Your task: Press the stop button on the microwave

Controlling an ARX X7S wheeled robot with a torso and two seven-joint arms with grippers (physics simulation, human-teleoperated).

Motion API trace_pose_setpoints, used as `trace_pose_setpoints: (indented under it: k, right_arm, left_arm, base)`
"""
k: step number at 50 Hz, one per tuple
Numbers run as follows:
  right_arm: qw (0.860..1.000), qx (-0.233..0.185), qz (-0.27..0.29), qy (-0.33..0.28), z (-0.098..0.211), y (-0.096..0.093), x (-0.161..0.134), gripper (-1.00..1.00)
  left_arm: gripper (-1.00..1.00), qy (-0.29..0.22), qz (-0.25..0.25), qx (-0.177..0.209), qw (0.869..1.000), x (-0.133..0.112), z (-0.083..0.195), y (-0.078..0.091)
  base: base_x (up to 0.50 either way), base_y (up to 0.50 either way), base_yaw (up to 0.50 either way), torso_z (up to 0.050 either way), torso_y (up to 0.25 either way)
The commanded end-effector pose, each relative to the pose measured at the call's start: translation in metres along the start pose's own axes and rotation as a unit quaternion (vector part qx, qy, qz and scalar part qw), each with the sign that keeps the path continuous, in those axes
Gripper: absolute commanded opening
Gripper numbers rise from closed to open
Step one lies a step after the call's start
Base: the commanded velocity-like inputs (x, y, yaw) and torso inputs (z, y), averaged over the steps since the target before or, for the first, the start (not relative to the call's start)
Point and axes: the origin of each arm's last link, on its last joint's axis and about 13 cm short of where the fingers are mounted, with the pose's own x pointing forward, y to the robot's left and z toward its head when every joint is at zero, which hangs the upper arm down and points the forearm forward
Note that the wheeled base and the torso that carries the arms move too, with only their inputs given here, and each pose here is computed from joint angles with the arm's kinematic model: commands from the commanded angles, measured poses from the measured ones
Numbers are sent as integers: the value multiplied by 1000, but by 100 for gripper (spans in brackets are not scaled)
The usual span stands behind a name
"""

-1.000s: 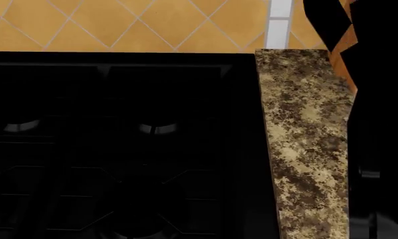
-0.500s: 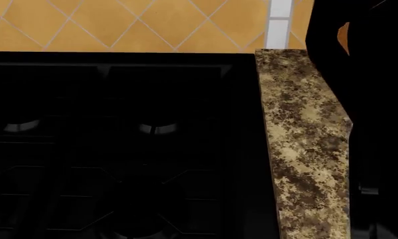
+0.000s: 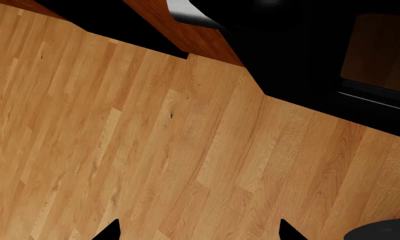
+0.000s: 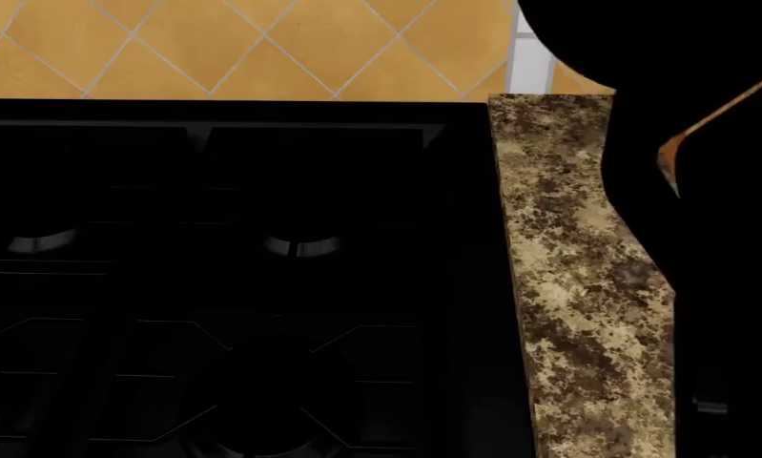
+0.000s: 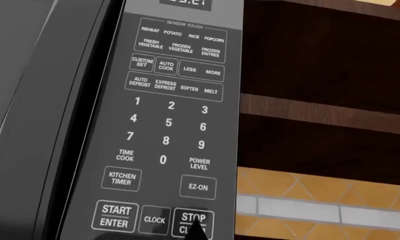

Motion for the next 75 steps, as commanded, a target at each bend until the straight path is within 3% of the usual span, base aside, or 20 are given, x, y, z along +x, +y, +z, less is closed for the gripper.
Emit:
trace_pose_setpoints:
  k: [1,21,40,56,75]
  right_arm:
    - [1000,-1,3,7,-6,-1,2,-100]
    - [999,-22,-9,43,-29,-3,31,-100]
    - [998,-32,14,43,-30,5,43,-100]
    - [997,-41,-15,70,-51,-1,73,-100]
    - [995,-40,-18,90,-70,0,83,-100]
  left_arm:
    - [100,0,0,0,1000,0,0,0]
    - [100,0,0,0,1000,0,0,0]
    - [100,0,0,0,1000,0,0,0]
    - [100,0,0,0,1000,0,0,0]
    - [100,0,0,0,1000,0,0,0]
  base:
    - [0,0,0,0,0]
    - [0,0,0,0,0]
    - [0,0,0,0,0]
    - [0,0,0,0,0]
    - [11,0,4,2,0]
